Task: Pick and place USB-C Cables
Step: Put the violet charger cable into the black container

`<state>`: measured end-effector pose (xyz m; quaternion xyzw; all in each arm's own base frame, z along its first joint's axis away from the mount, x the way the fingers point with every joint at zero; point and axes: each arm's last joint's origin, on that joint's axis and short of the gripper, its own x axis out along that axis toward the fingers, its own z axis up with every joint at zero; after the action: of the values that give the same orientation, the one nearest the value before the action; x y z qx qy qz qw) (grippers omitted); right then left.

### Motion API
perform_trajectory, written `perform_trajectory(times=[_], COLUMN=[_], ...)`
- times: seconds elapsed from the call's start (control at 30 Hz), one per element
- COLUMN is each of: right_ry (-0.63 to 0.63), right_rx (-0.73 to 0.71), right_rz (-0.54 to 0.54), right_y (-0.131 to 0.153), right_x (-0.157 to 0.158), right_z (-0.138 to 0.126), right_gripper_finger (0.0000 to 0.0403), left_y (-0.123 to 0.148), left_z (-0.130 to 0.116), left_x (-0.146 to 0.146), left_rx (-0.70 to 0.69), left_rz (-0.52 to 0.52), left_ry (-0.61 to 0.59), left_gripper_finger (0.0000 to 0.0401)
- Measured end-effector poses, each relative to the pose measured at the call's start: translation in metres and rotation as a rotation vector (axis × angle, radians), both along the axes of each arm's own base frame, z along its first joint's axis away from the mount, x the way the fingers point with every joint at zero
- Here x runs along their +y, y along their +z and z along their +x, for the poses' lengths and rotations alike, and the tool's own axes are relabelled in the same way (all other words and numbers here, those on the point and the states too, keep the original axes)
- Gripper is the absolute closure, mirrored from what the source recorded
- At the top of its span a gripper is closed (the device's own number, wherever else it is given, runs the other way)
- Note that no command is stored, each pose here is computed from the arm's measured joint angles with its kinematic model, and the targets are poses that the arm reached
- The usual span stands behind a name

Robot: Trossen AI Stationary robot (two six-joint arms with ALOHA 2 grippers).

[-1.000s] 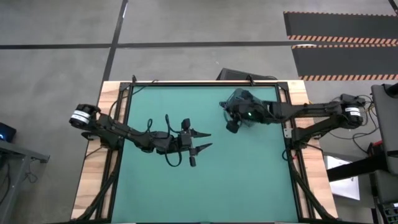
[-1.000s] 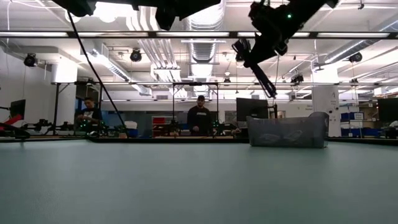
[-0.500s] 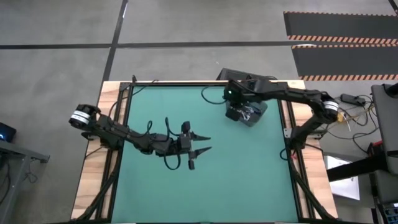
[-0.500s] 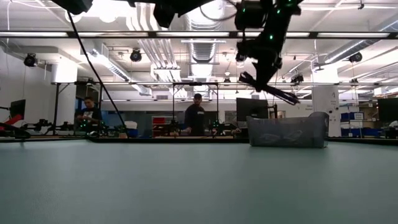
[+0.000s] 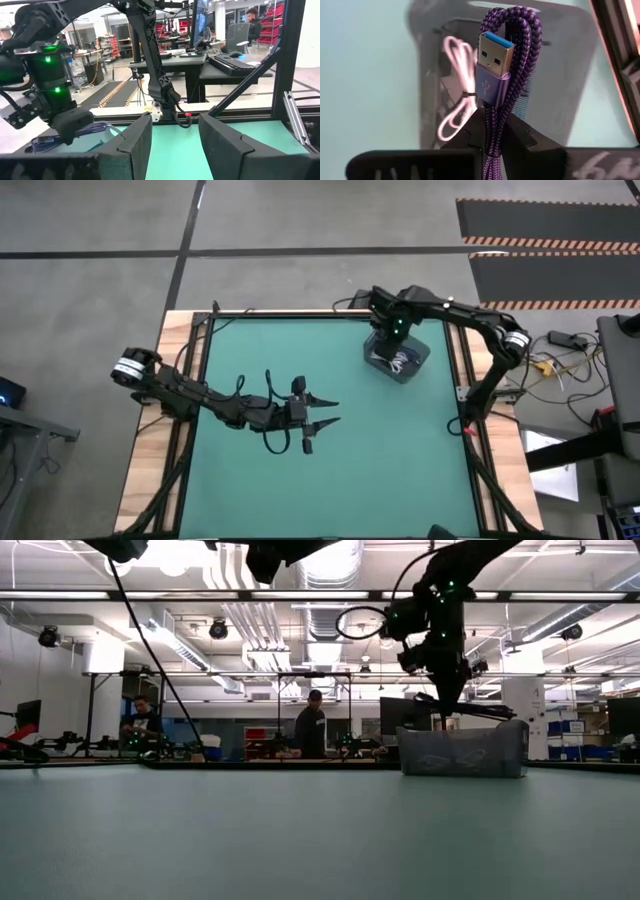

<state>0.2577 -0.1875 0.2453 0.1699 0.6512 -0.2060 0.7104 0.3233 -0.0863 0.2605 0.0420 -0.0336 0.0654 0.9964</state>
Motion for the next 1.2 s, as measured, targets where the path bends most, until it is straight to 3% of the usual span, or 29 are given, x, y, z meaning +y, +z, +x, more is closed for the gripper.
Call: perform_trajectory(times=[0.27,1.2], right_ry=[-0.049,-0.031], right_rx=[0.029,0.129], right_rz=[0.021,0.094], right_y=[-0.01,-0.06], right_x=[-0.018,-0.031], right_z=[-0.009,0.007], right_gripper_finger=[0.038,0.038], left_y=[0.001,0.001], left_z=[0.0,-0.001], left_x=[0.0,0.0], left_rx=[-0.002,-0.002], left_rz=[0.0,0.007], left_ry=[0.001,0.004], left_gripper_finger=[0.0254,0.0254])
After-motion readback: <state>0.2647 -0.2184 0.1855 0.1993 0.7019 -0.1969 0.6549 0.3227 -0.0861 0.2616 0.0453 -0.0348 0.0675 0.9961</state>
